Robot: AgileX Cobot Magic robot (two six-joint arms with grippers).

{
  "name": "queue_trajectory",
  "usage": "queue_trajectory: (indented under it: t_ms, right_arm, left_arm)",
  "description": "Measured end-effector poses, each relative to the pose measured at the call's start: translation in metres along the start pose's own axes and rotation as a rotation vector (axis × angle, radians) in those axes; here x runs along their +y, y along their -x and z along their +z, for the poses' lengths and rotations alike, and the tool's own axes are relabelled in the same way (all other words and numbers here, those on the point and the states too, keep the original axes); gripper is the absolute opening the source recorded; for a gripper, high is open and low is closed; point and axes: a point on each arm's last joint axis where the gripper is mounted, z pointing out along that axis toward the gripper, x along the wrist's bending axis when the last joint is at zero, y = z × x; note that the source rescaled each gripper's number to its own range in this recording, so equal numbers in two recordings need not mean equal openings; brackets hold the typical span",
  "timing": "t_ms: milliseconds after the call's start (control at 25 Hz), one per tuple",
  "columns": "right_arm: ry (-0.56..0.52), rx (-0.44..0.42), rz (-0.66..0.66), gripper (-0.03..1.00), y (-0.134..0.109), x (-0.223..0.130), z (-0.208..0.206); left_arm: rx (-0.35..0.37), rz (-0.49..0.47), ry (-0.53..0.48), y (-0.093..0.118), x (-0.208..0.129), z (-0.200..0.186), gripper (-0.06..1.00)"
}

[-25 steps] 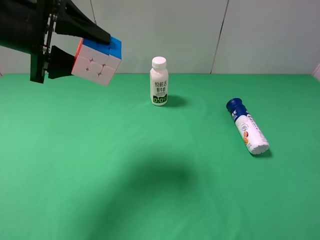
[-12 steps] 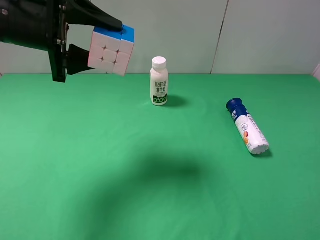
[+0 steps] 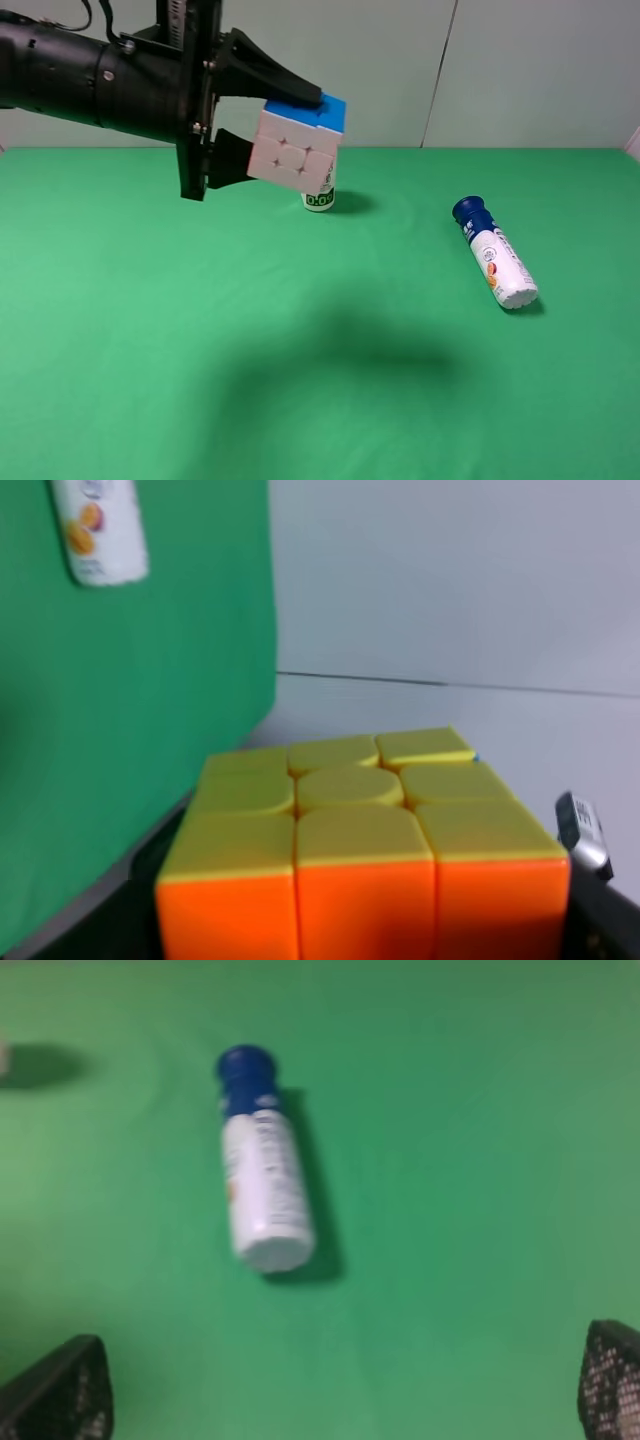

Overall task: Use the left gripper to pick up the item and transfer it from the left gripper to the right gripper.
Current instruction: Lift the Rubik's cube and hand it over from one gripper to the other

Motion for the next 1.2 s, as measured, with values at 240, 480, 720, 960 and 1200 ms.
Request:
queue_trajectory:
  t_ms: [240, 480, 720, 960, 1200]
  right_arm:
    - [0.063, 0.241, 0.07, 1.0, -0.017, 0.035, 0.024]
    - [0.122, 0.457, 0.02, 1.0, -0.03, 0.058, 0.046]
    - [0.138, 0.637, -0.09, 1.0, -0.046, 0.069, 0.07]
    - [0.103, 0.706, -0.153, 1.0, -0.058, 0.072, 0.103]
    - [0.131, 0.786, -0.155, 1.0, -0.069, 0.075, 0.127]
  left_arm:
    - [-0.075, 0.026, -0.029, 0.007, -0.004, 0.003, 0.0]
    - [-0.089, 0.029, -0.047, 0.008, -0.005, 0.003, 0.0]
    - [-0.104, 0.033, -0.067, 0.01, -0.007, 0.003, 0.0]
    - [-0.116, 0.041, -0.083, 0.011, -0.009, 0.003, 0.0]
    - [-0.121, 0.05, -0.091, 0.011, -0.009, 0.002, 0.0]
